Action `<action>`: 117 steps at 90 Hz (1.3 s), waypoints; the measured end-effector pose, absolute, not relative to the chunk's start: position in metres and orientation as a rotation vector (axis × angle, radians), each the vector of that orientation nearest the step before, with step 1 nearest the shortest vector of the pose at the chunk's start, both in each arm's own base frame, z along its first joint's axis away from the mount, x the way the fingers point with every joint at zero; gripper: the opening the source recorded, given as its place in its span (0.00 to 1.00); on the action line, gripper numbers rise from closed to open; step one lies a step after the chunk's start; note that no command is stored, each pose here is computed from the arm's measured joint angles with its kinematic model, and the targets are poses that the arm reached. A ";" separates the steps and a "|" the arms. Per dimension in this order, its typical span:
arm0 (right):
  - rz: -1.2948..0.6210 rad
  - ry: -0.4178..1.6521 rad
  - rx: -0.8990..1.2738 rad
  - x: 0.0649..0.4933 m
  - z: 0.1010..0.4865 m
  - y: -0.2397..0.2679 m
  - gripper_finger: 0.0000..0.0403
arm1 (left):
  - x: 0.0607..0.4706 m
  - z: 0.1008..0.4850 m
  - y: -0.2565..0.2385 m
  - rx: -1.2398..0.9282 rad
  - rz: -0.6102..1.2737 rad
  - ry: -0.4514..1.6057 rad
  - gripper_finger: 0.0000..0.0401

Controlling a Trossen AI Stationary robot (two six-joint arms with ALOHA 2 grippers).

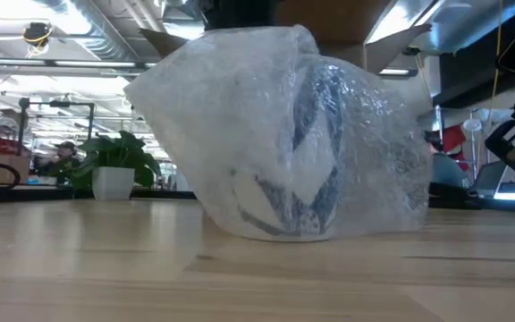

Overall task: Wrap mug
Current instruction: Put the wrapped white and blue mug into the cardboard box

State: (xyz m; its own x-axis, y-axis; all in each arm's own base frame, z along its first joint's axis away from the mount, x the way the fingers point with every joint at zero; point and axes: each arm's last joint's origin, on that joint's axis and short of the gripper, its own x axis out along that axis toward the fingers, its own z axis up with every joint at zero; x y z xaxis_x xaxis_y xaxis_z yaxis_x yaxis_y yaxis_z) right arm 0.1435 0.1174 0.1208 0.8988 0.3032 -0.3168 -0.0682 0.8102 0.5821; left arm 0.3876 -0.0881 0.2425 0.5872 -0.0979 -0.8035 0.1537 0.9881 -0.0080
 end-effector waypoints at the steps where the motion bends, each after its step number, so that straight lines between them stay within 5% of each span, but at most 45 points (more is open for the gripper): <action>1: 0.205 0.413 0.597 0.144 0.121 0.117 0.00 | 0.388 0.242 -0.088 0.065 -0.146 0.934 0.31; 47: 0.204 0.412 0.596 0.144 0.121 0.117 0.00 | 0.394 0.217 -0.089 -0.049 -0.158 1.040 0.30; 72: 0.204 0.412 0.597 0.144 0.121 0.117 0.00 | 0.393 0.216 -0.090 -0.071 -0.139 1.047 0.04; 117: 0.204 0.412 0.597 0.144 0.121 0.117 0.00 | 0.396 0.241 -0.127 -0.016 -0.245 0.938 0.03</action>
